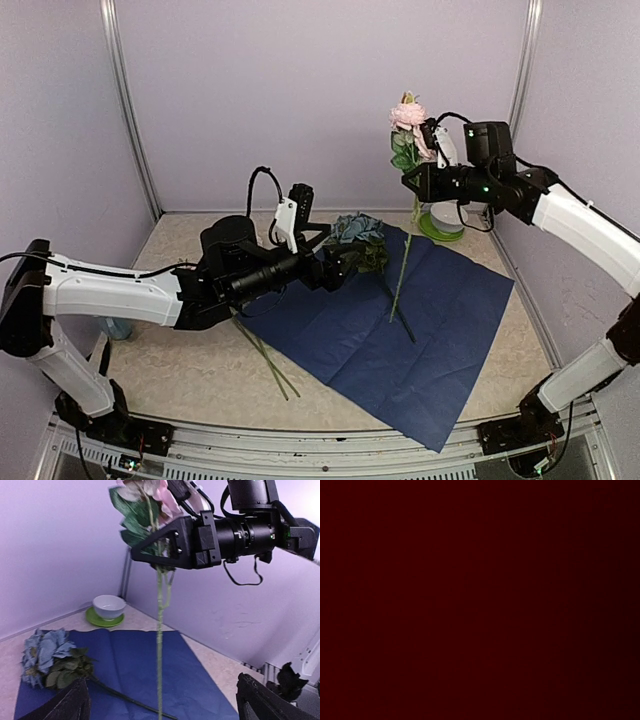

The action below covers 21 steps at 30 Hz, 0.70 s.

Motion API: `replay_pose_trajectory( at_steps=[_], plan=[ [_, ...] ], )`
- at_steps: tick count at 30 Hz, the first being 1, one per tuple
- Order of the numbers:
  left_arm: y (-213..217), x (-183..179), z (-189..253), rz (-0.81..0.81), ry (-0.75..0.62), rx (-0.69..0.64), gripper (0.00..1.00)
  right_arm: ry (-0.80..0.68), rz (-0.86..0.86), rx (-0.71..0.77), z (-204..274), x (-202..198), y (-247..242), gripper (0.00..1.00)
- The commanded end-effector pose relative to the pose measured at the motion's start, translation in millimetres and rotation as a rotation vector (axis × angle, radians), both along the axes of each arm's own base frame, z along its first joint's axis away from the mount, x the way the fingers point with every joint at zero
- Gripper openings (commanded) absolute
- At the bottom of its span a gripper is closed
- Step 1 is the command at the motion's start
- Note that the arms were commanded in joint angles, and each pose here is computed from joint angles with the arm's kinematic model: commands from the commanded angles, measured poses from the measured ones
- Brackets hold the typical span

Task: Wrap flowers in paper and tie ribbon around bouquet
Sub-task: Place the fake flower on the flattened wrapping paper.

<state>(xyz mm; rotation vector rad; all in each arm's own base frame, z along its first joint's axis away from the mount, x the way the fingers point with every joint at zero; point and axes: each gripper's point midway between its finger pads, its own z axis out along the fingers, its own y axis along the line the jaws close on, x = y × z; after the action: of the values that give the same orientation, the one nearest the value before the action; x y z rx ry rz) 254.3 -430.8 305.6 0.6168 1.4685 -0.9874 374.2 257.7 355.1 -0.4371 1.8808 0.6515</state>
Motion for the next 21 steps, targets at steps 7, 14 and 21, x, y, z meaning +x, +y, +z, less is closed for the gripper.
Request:
replay_pose_trajectory(
  at_steps=[7,14,21],
  plan=[
    [62.2,56.1,-40.2,0.327,0.103,0.223,0.99,0.496,-0.15,-0.522,-178.0,51.5,-72.6,0.0],
    [109.3,90.4,-79.2,0.518,0.263,0.285,0.99,0.532,-0.214,-0.542,-225.8,111.1,-66.6,0.01],
    [165.2,126.9,-126.8,0.736,0.356,0.407,0.98,0.529,-0.274,-0.5,-253.9,155.2,-57.4,0.2]
  ],
)
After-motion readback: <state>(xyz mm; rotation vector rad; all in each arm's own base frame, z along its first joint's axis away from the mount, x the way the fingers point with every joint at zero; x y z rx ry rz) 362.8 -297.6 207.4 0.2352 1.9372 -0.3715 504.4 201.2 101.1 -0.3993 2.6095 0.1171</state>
